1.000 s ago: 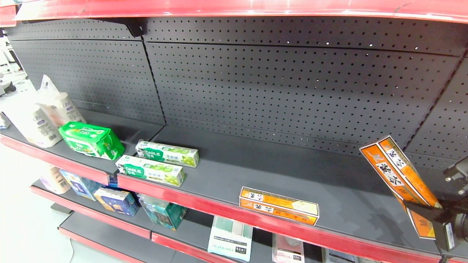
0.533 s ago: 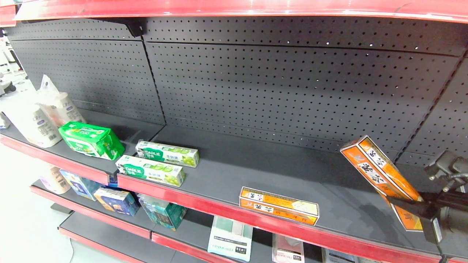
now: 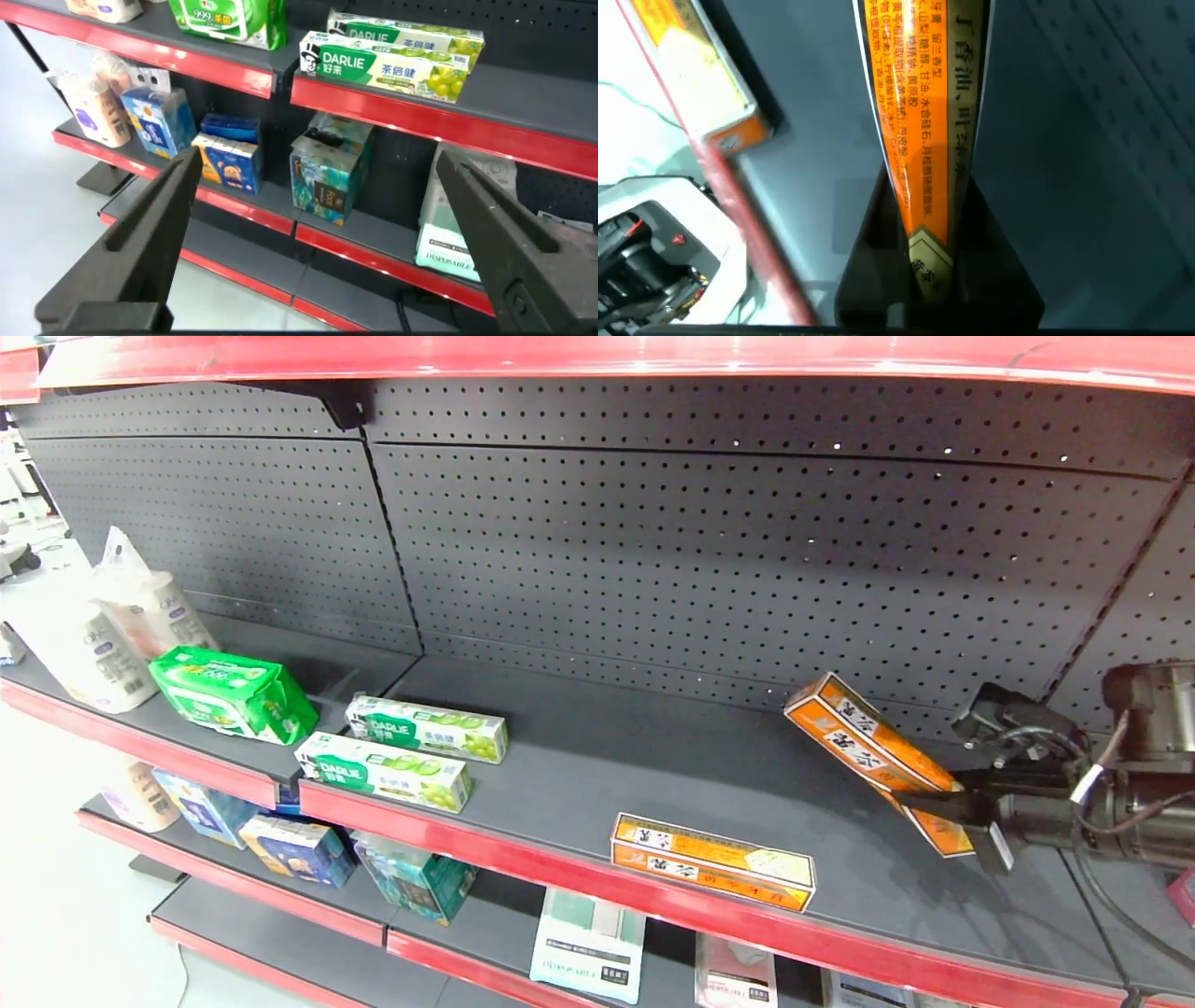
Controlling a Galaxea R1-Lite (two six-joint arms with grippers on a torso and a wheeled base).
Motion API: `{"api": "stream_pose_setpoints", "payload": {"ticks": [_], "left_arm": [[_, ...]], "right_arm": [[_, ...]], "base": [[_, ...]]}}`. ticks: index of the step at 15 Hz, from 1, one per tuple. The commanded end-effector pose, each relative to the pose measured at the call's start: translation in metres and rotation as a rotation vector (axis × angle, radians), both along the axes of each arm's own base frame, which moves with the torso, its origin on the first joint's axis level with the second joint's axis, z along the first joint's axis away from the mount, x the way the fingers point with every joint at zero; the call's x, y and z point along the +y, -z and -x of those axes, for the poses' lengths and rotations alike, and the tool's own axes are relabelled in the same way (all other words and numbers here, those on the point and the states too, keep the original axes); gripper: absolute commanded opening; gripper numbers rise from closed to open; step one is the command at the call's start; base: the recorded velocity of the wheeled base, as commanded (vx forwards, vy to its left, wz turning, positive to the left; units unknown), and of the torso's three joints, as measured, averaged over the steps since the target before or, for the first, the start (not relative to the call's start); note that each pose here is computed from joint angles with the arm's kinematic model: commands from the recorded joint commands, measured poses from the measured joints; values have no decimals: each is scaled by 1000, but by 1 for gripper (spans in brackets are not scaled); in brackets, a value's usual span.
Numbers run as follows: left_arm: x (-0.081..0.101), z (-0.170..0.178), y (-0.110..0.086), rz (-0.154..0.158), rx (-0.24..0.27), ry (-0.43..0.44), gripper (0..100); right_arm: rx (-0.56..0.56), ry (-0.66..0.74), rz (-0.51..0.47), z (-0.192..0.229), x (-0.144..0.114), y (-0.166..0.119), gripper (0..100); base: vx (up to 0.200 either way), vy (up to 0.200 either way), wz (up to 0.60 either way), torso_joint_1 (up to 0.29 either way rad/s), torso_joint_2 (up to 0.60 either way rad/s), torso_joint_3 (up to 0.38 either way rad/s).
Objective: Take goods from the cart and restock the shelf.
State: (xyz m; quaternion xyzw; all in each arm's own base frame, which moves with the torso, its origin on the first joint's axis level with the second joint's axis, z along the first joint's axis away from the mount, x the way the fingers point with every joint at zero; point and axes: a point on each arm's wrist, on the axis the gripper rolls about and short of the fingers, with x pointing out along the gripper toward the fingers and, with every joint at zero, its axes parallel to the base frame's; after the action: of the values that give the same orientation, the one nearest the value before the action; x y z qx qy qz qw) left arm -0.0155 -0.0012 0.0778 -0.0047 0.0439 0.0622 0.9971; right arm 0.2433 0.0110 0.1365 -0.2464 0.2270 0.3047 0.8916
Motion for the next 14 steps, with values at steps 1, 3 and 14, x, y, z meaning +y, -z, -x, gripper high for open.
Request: {"api": "stream_pose_setpoints", "payload": {"ticks": [1, 3, 14], "left_arm": [[0, 0, 0, 1, 2, 0, 100], [0, 0, 0, 2, 2, 0, 100], [0, 0, 0, 1, 2, -2, 100]], "right_arm": [[44, -66, 8, -28, 13, 15, 0], [41, -100, 36, -44, 19, 21, 0], [54, -175, 95, -69, 58, 35, 0]], "base": [[0, 0, 0, 0, 0, 0], [0, 0, 0, 0, 0, 0], [0, 0, 0, 0, 0, 0]]}}
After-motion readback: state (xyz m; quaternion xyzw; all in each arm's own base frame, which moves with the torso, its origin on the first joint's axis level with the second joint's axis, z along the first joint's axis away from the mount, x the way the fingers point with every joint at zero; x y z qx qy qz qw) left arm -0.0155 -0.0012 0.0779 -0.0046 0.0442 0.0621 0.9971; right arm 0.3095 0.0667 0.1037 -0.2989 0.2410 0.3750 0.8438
